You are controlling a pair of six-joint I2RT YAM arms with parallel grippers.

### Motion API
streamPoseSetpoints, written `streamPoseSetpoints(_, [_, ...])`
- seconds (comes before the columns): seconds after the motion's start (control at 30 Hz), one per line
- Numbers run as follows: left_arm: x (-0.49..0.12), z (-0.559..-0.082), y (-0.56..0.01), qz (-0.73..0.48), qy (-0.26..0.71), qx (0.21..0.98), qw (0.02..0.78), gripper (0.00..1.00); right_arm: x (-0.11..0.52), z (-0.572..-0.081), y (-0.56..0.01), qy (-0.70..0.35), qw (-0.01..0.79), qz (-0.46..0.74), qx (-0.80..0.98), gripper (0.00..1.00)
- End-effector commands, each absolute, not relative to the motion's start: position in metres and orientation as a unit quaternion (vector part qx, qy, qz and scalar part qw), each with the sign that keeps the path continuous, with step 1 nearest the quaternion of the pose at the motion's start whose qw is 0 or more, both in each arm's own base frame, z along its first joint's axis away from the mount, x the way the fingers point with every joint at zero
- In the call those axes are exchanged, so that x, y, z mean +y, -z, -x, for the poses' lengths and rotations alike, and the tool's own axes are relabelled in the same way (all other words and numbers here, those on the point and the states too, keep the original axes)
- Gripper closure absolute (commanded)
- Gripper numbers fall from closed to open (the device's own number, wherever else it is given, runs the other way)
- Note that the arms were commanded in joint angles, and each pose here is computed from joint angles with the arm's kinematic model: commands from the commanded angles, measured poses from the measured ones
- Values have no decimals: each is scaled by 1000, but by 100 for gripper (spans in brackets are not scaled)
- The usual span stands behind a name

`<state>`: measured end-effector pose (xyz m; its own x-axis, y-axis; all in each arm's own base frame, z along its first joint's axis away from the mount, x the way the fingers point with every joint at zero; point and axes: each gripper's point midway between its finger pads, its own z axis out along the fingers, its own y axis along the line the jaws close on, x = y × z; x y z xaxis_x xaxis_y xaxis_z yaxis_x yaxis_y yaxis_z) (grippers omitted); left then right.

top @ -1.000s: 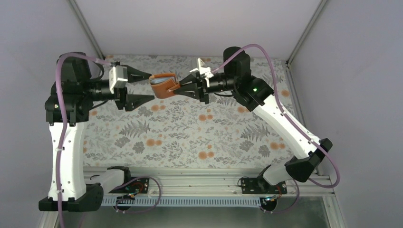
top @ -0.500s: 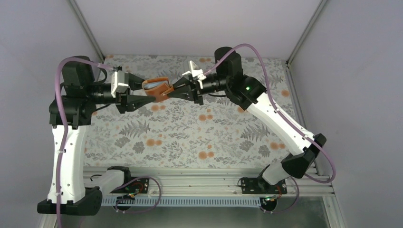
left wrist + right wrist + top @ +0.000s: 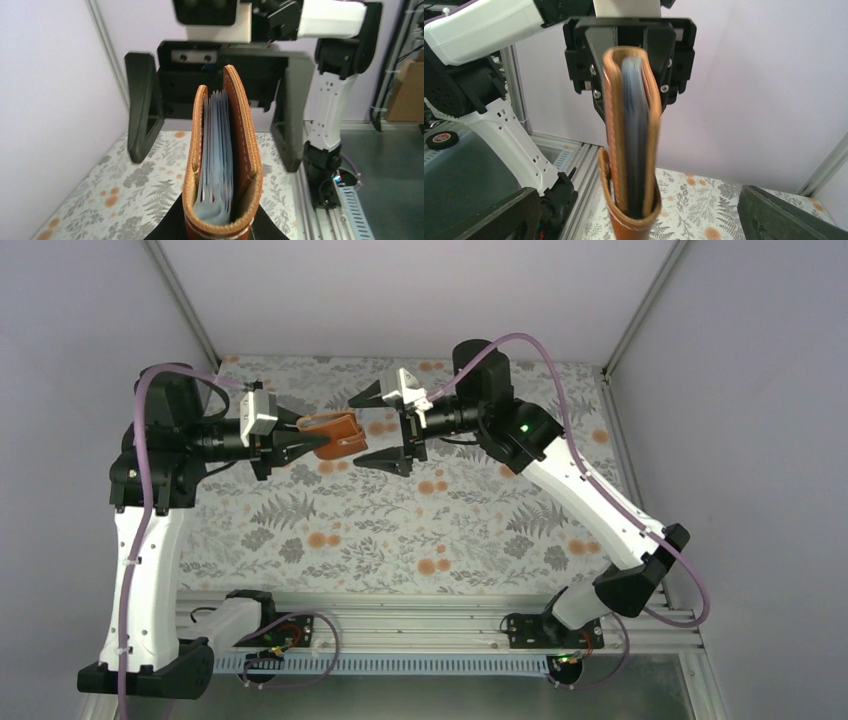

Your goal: Take the credit cards out of the card holder

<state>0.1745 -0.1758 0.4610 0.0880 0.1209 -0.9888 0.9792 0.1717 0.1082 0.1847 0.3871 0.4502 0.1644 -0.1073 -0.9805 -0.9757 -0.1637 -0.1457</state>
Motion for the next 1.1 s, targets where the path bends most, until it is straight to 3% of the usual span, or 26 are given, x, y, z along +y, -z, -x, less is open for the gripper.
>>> streamPoseSetpoints(0.0, [-173,-186,-453,-512,352,552,556,98,381,-180,-485,-470,498,578,445,1])
streamPoseSetpoints(0.07, [-172,-189,-450,-513,338,557,559,98,386,-183,-494,-495,483,559,457,3])
streamPoseSetpoints(0.37, [-171,-190,-446,-513,328,561,561,98,407,-198,-476,-529,424,535,505,35])
streamPoseSetpoints(0.53, [-171,-189,-446,-507,333,565,559,98,407,-193,-465,-525,411,553,500,61])
streamPoseSetpoints(0.67, [-171,-185,-443,-508,334,567,555,98,401,-187,-462,-521,413,561,494,94])
streamPoseSetpoints(0.7, [-171,-185,-442,-506,337,569,554,97,399,-188,-461,-518,415,560,496,96])
streamPoseSetpoints(0.73, [-171,-185,-442,-503,340,572,552,95,399,-187,-460,-515,416,560,497,96])
streamPoseSetpoints(0.77, [-171,-185,-442,-496,348,576,548,80,398,-187,-460,-513,417,562,497,96])
streamPoseSetpoints(0.8, [-171,-184,-444,-488,357,581,545,46,396,-186,-461,-510,420,563,497,96])
streamPoseSetpoints(0.83, [-172,-183,-447,-478,368,586,541,29,394,-186,-463,-506,425,562,497,96])
streamPoseSetpoints(0.87, [-172,-182,-449,-470,378,591,536,20,393,-185,-465,-504,430,561,496,96])
streamPoseSetpoints(0.97, [-172,-176,-449,-453,396,602,524,17,382,-170,-482,-509,445,573,463,96])
streamPoseSetpoints(1.07, [-171,-173,-440,-444,397,607,526,24,371,-148,-492,-528,448,592,412,96])
